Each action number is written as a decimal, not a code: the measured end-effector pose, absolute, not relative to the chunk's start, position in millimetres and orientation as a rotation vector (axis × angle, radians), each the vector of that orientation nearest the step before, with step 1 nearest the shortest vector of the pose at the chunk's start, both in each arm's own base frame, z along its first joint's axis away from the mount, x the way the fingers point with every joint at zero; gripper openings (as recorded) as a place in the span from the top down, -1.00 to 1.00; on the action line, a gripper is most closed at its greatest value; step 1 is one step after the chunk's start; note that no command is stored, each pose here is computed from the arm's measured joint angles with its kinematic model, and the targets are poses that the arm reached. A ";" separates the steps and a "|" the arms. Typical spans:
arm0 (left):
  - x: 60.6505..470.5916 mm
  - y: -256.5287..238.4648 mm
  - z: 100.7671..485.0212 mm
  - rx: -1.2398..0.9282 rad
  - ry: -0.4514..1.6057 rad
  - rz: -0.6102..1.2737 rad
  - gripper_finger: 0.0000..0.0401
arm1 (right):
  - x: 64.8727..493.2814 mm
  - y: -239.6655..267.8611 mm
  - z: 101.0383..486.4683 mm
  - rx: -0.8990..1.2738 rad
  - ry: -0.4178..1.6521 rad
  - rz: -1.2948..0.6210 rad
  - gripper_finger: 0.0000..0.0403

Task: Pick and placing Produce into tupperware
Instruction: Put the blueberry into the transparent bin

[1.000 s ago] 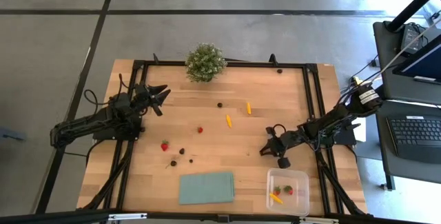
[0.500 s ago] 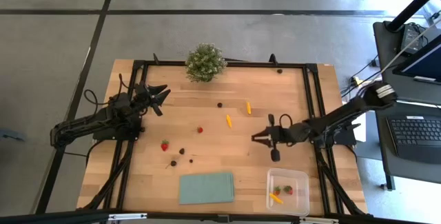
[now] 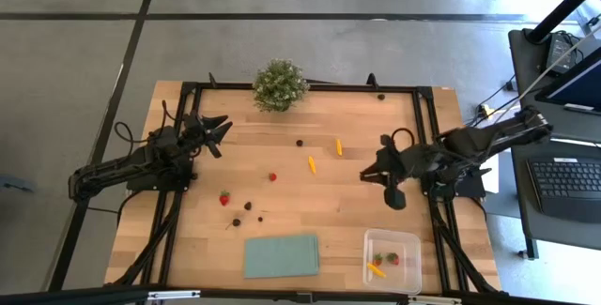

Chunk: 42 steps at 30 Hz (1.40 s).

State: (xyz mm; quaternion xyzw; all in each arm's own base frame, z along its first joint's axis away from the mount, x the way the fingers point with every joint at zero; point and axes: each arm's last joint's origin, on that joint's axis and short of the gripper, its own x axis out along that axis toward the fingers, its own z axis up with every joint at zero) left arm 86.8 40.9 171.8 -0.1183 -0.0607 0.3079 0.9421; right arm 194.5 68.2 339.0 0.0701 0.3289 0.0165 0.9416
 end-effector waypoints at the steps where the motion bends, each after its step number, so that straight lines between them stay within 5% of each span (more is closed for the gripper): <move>1: 86.8 40.9 171.7 -0.241 -0.123 0.628 0.29 | 194.8 70.9 346.5 0.201 0.714 0.047 0.73; 8: 86.8 40.9 171.8 -0.241 -0.123 0.628 0.29 | 208.2 113.2 350.0 0.472 1.053 0.095 0.73; 18: 86.8 40.9 171.8 -0.241 -0.123 0.628 0.29 | 207.2 185.6 273.0 0.587 1.416 -0.133 0.73; 31: 86.8 40.9 171.8 -0.241 -0.123 0.628 0.29 | 201.4 214.9 178.8 0.549 1.528 -0.309 0.73; 42: 86.8 40.9 171.8 -0.241 -0.123 0.628 0.29 | 203.8 217.4 168.6 0.534 1.536 -0.313 0.58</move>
